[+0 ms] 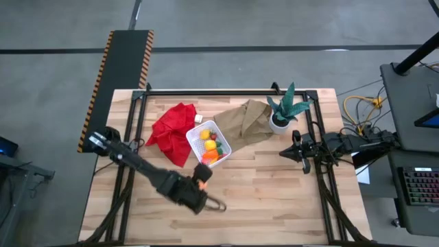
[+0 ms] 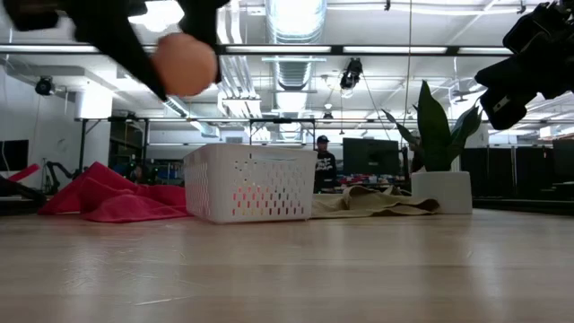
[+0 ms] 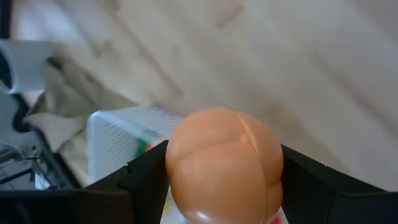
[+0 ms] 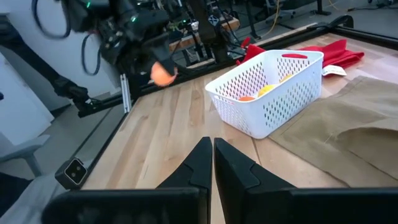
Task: Pick and placing Produce into tupperware
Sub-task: Put the toy peach into the white bin
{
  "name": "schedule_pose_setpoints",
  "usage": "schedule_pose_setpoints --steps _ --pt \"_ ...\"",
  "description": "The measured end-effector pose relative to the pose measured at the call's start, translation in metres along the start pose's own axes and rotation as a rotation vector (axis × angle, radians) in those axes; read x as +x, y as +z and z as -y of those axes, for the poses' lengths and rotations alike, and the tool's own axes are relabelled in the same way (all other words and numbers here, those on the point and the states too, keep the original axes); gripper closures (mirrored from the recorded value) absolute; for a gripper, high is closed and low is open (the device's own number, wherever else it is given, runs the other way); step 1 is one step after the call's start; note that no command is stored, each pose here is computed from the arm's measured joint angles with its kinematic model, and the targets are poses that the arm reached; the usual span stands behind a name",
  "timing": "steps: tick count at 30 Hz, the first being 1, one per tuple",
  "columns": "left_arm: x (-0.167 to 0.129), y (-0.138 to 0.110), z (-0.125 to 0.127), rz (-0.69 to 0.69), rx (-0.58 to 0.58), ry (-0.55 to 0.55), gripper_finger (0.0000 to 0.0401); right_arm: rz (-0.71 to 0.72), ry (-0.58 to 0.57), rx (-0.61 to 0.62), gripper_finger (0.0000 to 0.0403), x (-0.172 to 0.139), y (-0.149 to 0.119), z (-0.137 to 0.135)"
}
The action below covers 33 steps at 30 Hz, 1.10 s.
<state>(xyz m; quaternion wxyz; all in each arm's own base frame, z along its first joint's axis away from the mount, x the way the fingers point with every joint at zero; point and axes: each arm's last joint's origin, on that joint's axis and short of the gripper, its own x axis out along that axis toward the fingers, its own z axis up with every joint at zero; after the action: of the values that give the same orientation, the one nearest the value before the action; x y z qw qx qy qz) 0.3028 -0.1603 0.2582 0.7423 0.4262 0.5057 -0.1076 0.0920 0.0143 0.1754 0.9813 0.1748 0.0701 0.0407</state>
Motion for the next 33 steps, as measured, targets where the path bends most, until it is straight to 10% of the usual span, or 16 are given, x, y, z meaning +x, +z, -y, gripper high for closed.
schedule_pose_setpoints --steps 17,33 --pt "0.049 -0.087 -0.123 -0.089 -0.401 0.018 0.0168 0.0 0.0 -0.001 0.0394 0.0 0.0 0.0" --pt "0.079 -0.136 -0.149 -0.098 -0.518 -0.063 0.0168 0.0 -0.001 -0.001 0.0394 0.0 0.0 0.0"
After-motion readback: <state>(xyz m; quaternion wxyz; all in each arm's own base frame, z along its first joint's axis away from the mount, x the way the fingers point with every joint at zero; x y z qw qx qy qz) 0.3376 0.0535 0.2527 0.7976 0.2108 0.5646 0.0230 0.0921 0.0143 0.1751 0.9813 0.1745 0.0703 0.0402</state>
